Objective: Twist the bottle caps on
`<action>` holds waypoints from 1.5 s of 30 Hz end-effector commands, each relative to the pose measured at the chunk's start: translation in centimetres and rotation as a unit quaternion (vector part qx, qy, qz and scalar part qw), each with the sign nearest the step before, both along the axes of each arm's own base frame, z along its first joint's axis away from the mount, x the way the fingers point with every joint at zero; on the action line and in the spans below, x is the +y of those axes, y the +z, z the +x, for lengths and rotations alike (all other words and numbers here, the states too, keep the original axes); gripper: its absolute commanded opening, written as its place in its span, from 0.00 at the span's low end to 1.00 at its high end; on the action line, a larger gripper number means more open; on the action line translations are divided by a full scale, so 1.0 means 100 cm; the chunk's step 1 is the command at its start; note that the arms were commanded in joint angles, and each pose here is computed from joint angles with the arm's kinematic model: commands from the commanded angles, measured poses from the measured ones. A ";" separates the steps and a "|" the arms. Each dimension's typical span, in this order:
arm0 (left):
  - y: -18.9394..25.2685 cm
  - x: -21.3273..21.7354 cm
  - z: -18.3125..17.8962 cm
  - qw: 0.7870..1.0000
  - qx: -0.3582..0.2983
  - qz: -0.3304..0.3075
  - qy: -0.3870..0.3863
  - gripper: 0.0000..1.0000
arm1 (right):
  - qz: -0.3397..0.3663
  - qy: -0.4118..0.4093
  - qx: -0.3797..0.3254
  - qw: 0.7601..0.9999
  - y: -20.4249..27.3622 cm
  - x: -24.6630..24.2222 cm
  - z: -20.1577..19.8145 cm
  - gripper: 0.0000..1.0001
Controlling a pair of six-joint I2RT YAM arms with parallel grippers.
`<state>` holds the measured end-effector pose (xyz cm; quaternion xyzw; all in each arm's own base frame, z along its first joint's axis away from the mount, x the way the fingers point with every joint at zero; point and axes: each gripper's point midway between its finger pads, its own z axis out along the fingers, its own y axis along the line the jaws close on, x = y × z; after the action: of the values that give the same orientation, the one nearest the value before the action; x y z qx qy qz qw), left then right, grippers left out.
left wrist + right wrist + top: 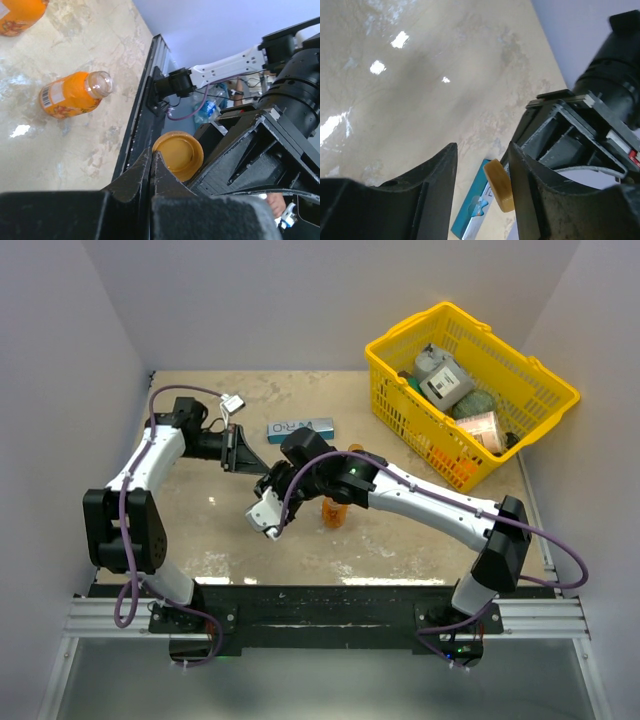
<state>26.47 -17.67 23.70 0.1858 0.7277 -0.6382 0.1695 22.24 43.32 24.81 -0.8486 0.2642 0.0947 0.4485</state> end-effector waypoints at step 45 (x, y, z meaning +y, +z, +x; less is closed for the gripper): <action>-0.017 0.025 0.055 0.966 -0.130 0.206 0.087 0.82 | 0.015 -0.187 0.254 0.949 0.024 -0.059 0.046 0.00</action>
<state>28.26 -17.36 20.01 0.2441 0.8124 -0.4939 0.1910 26.25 39.76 23.70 -0.8163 0.4065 0.1179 0.3930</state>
